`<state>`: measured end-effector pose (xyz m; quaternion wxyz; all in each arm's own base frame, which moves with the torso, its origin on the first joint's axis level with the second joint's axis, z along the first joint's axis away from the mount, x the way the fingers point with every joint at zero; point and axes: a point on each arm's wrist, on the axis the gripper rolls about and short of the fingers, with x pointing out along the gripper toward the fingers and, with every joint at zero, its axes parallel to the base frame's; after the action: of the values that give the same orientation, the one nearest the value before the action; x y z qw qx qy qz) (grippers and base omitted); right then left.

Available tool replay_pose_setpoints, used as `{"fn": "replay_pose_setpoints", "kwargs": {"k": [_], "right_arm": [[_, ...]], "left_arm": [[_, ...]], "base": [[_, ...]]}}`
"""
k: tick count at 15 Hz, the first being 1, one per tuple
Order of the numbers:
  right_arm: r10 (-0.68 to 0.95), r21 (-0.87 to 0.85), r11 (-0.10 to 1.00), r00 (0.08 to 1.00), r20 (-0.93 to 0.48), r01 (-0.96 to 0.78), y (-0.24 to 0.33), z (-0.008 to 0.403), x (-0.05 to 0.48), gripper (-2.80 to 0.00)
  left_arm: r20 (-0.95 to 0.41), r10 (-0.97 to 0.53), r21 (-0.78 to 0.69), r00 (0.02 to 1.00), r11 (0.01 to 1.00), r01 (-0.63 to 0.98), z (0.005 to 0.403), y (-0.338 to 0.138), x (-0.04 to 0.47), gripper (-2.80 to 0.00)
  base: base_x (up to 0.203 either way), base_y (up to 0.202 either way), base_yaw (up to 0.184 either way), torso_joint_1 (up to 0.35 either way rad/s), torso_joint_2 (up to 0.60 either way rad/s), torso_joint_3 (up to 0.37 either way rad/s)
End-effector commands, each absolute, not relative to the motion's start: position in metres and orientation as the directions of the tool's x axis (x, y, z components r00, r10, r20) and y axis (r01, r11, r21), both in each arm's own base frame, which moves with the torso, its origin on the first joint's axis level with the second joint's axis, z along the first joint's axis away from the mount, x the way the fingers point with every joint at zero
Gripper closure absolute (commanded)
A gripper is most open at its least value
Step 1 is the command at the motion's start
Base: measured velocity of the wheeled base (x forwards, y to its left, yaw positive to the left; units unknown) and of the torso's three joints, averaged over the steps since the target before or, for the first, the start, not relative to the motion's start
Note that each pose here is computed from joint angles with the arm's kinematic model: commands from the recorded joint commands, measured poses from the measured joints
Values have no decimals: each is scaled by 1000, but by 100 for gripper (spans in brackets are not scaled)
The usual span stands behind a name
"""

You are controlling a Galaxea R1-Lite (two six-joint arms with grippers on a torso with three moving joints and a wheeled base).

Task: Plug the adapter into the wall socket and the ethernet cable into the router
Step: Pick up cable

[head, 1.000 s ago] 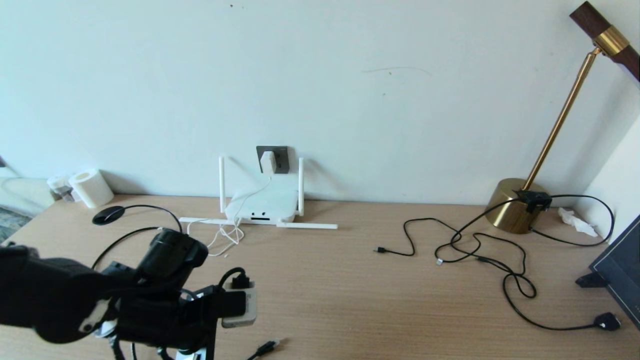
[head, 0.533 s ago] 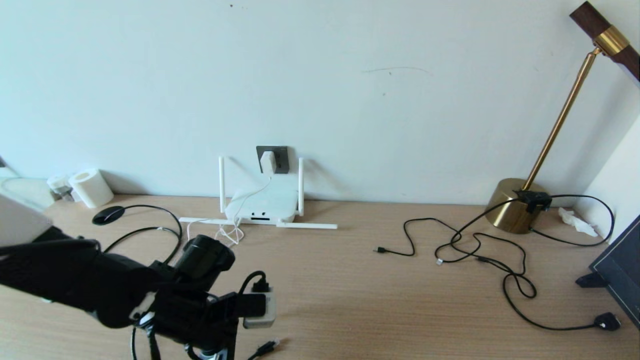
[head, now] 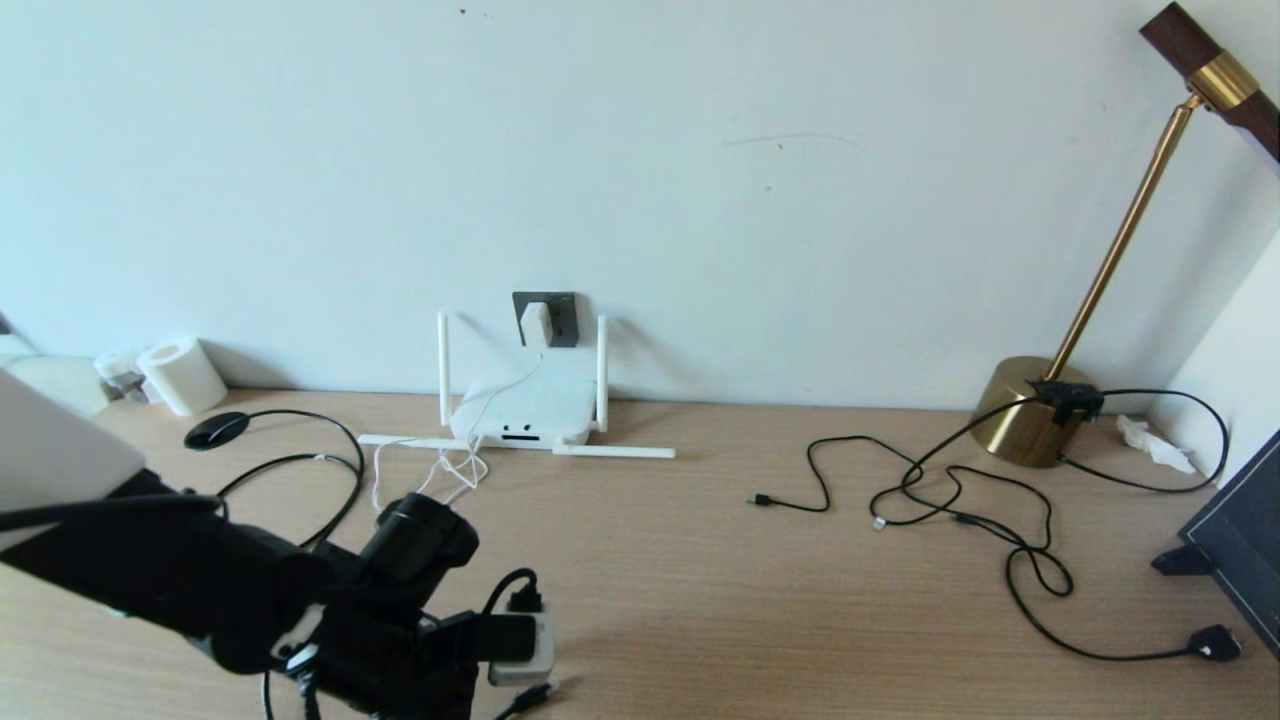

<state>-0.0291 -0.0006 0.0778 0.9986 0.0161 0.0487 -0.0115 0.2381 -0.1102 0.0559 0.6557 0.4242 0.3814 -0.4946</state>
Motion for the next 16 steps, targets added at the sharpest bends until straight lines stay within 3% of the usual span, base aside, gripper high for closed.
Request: {"fn": "replay_pose_setpoints", "kwargs": {"k": [1, 10, 11, 16], "right_arm": [[-21, 31, 999, 995, -100, 25, -1, 78, -29, 0], [-21, 31, 999, 995, -100, 25, -1, 78, -29, 0], [-21, 31, 999, 995, -100, 25, -1, 78, -29, 0], [-21, 31, 999, 995, -100, 25, -1, 78, -29, 0]], "left_arm": [[-922, -324, 170, 213, 155, 973, 55, -109, 236, -280], [-929, -315, 154, 196, 155, 976, 50, -109, 236, -280], [-929, -315, 154, 196, 155, 976, 50, -109, 236, 0], [-932, -311, 142, 187, 161, 977, 46, -110, 237, 0]], "base": [[0, 0, 0, 0, 0, 0], [0, 0, 0, 0, 0, 0], [0, 0, 0, 0, 0, 0], [0, 0, 0, 0, 0, 0]]}}
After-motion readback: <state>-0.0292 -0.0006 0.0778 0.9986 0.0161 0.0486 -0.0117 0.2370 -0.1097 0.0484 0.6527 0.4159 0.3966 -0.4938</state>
